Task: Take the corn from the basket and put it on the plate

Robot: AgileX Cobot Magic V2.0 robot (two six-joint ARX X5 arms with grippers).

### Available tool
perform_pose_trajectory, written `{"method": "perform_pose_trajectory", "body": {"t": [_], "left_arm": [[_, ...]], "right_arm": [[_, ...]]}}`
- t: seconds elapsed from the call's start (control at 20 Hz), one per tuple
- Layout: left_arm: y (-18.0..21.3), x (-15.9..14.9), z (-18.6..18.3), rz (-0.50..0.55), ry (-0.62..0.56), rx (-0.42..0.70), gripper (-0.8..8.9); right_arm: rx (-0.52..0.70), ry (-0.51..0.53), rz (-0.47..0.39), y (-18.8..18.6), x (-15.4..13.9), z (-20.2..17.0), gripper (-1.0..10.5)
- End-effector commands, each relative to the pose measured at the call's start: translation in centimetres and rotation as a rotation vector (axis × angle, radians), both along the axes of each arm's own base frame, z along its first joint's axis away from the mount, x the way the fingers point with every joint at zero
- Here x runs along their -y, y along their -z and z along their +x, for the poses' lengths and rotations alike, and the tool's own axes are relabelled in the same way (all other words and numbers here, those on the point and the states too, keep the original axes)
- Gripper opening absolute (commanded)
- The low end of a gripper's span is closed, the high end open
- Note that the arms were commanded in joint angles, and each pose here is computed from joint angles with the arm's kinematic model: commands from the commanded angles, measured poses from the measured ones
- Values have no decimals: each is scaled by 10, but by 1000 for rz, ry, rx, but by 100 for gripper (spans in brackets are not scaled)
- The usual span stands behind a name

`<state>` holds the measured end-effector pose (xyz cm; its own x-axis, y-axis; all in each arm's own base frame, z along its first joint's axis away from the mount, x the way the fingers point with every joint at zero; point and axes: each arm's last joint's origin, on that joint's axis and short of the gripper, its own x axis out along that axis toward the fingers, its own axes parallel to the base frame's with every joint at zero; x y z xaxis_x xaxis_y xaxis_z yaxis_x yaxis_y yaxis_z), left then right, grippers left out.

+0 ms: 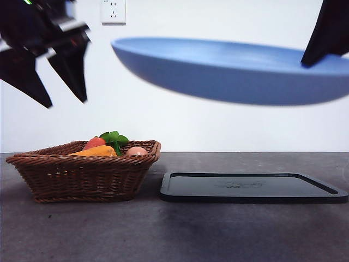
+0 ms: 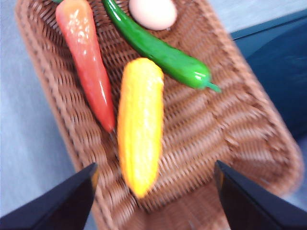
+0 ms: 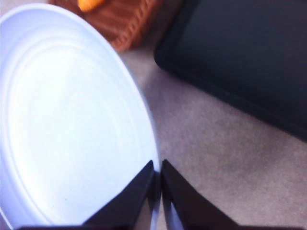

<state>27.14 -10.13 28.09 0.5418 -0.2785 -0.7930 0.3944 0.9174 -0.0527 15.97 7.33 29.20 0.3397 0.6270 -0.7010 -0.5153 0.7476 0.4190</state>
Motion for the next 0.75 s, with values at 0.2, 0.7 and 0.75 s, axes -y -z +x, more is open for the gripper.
{"method": "perform_pose_trajectory", "body": {"t": [0.2,0.7,0.75], "left_arm": [[26,24,49,70,55,-40,385],[75,37,71,150,81,-130,385],[77,37,72,151,81,-132,385]], "right_arm": [[42,31,54,-15,4,-12,2],[39,31,52,-16,5,-15,2],[39,31,52,-16,5,-15,2]]}}
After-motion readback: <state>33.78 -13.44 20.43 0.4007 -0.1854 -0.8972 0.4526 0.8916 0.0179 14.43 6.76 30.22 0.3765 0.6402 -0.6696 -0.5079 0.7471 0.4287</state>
